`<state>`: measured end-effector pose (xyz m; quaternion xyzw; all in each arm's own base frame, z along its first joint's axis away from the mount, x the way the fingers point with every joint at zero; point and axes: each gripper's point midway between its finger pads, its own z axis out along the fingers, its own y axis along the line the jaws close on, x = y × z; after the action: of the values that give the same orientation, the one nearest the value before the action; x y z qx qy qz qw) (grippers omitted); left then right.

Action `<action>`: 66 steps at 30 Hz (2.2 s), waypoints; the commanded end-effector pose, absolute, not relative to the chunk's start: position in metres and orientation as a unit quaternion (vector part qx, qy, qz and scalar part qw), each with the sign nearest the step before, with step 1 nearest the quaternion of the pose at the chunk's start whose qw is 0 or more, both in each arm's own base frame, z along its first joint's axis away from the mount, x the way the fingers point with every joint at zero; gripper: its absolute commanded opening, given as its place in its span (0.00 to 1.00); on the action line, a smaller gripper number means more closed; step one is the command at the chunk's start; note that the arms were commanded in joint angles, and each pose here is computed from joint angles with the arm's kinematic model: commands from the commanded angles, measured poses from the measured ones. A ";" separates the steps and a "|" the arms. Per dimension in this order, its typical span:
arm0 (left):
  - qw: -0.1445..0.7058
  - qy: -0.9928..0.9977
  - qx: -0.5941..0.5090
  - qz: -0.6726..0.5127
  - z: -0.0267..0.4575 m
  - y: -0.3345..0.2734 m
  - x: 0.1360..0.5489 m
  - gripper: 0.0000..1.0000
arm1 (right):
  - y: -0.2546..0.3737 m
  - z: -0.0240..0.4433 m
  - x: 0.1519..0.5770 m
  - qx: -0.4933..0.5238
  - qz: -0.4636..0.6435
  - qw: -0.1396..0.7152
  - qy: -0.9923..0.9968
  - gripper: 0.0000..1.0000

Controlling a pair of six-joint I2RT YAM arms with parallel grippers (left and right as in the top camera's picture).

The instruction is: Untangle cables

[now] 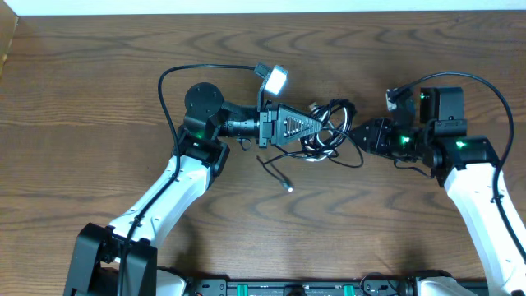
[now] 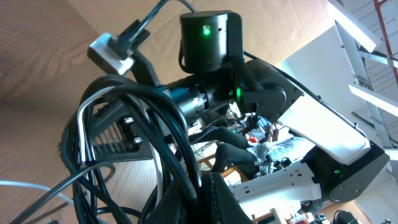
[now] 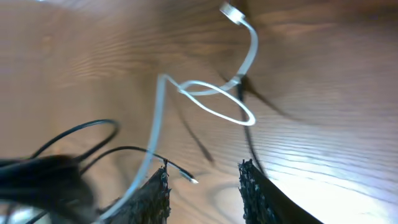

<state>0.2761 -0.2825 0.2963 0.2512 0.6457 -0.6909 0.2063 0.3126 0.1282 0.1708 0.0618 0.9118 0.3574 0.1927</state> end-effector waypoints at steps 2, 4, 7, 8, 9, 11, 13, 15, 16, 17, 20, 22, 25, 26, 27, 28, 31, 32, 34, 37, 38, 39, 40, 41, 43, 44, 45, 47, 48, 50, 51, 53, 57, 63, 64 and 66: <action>0.211 0.638 0.262 -0.692 0.306 -0.280 0.272 0.08 | 0.155 0.207 0.294 -0.006 0.447 0.194 0.873 0.36; 0.213 0.638 0.263 -0.692 0.306 -0.280 0.272 0.08 | 0.160 0.216 0.288 -0.021 0.467 0.193 0.863 0.38; 0.216 0.639 0.260 -0.691 0.306 -0.280 0.274 0.08 | 0.166 0.223 0.282 -0.033 0.488 0.186 0.852 0.40; 0.218 0.639 0.257 -0.691 0.306 -0.280 0.275 0.08 | 0.168 0.224 0.280 -0.036 0.492 0.181 0.851 0.41; 0.219 0.639 0.256 -0.691 0.306 -0.280 0.275 0.07 | 0.169 0.224 0.279 -0.036 0.493 0.179 0.851 0.41; 0.222 0.640 0.254 -0.691 0.306 -0.280 0.276 0.08 | 0.172 0.222 0.274 -0.037 0.493 0.169 0.852 0.41; 0.225 0.641 0.249 -0.690 0.307 -0.280 0.279 0.08 | 0.174 0.217 0.271 -0.036 0.483 0.160 0.860 0.40; 0.228 0.642 0.246 -0.690 0.307 -0.280 0.280 0.08 | 0.172 0.211 0.271 -0.029 0.469 0.157 0.868 0.37; 0.229 0.643 0.243 -0.690 0.307 -0.280 0.281 0.08 | 0.171 0.209 0.270 -0.025 0.465 0.155 0.871 0.38; 0.231 0.644 0.238 -0.690 0.307 -0.280 0.283 0.08 | 0.170 0.208 0.269 -0.023 0.463 0.152 0.873 0.38; 0.236 0.648 0.220 -0.690 0.308 -0.280 0.288 0.08 | 0.170 0.206 0.267 -0.018 0.461 0.145 0.875 0.37; 0.234 0.651 0.207 -0.692 0.309 -0.280 0.291 0.08 | 0.165 0.200 0.270 -0.003 0.443 0.147 0.885 0.37; 0.226 0.654 0.195 -0.695 0.309 -0.280 0.292 0.08 | 0.154 0.190 0.279 0.036 0.404 0.155 0.901 0.38; 0.223 0.655 0.191 -0.696 0.309 -0.280 0.292 0.08 | 0.152 0.190 0.281 0.042 0.402 0.157 0.901 0.38; 0.221 0.656 0.189 -0.696 0.309 -0.280 0.292 0.08 | 0.153 0.190 0.282 0.043 0.403 0.158 0.901 0.38; 0.221 0.656 0.189 -0.696 0.309 -0.280 0.292 0.08 | 0.153 0.191 0.283 0.048 0.404 0.158 0.900 0.38; 0.219 0.659 0.174 -0.698 0.310 -0.280 0.296 0.08 | 0.153 0.192 0.284 0.053 0.406 0.159 0.898 0.39; 0.220 0.659 0.166 -0.699 0.311 -0.280 0.298 0.08 | 0.153 0.192 0.284 0.053 0.406 0.159 0.898 0.40; 0.225 0.658 0.153 -0.702 0.314 -0.279 0.301 0.08 | 0.153 0.192 0.285 0.061 0.408 0.156 0.897 0.41; 0.222 0.659 0.136 -0.705 0.316 -0.279 0.305 0.08 | 0.156 0.194 0.287 0.067 0.416 0.156 0.893 0.41; 0.221 0.660 0.132 -0.706 0.316 -0.279 0.306 0.08 | 0.158 0.195 0.287 0.069 0.418 0.156 0.892 0.41; 0.220 0.660 0.130 -0.706 0.316 -0.279 0.306 0.08 | 0.161 0.197 0.289 0.068 0.422 0.158 0.890 0.41; 0.218 0.660 0.128 -0.707 0.316 -0.280 0.306 0.07 | 0.164 0.199 0.290 0.071 0.426 0.159 0.888 0.42; 0.215 0.661 0.121 -0.709 0.316 -0.280 0.306 0.08 | 0.167 0.201 0.291 0.072 0.430 0.161 0.885 0.42; 0.207 0.662 0.103 -0.713 0.317 -0.281 0.308 0.08 | 0.175 0.207 0.295 0.069 0.439 0.168 0.880 0.42; 0.205 0.661 0.098 -0.715 0.318 -0.281 0.309 0.08 | 0.177 0.207 0.297 0.072 0.439 0.171 0.879 0.43; 0.205 0.658 0.096 -0.719 0.322 -0.281 0.308 0.08 | 0.178 0.207 0.298 0.079 0.434 0.173 0.880 0.43; 0.210 0.642 0.101 -0.730 0.334 -0.280 0.305 0.08 | 0.177 0.199 0.303 0.101 0.413 0.176 0.888 0.44; 0.214 0.634 0.106 -0.736 0.340 -0.279 0.303 0.08 | 0.176 0.195 0.304 0.105 0.406 0.176 0.891 0.44; 0.234 0.599 0.125 -0.755 0.364 -0.275 0.294 0.08 | 0.185 0.188 0.302 0.101 0.405 0.160 0.894 0.44; 0.242 0.586 0.128 -0.762 0.373 -0.272 0.292 0.08 | 0.189 0.187 0.301 0.096 0.408 0.156 0.894 0.44; 0.250 0.568 0.127 -0.774 0.385 -0.269 0.289 0.08 | 0.196 0.185 0.303 0.086 0.411 0.156 0.894 0.44; 0.245 0.560 0.127 -0.781 0.390 -0.267 0.285 0.08 | 0.193 0.180 0.320 0.092 0.389 0.190 0.897 0.44; 0.253 0.559 0.193 -0.766 0.385 -0.269 0.268 0.08 | 0.171 0.181 0.336 0.067 0.361 0.239 0.899 0.41; 0.261 0.555 0.219 -0.759 0.384 -0.270 0.262 0.08 | 0.168 0.184 0.337 0.053 0.364 0.245 0.897 0.41; 0.278 0.548 0.289 -0.734 0.376 -0.271 0.248 0.08 | 0.163 0.192 0.336 0.007 0.380 0.258 0.888 0.39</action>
<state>0.2733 -0.2696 0.3792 0.1799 0.5627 -0.7671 0.2500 0.3331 0.1738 0.1849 0.0743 0.8947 0.3770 0.2277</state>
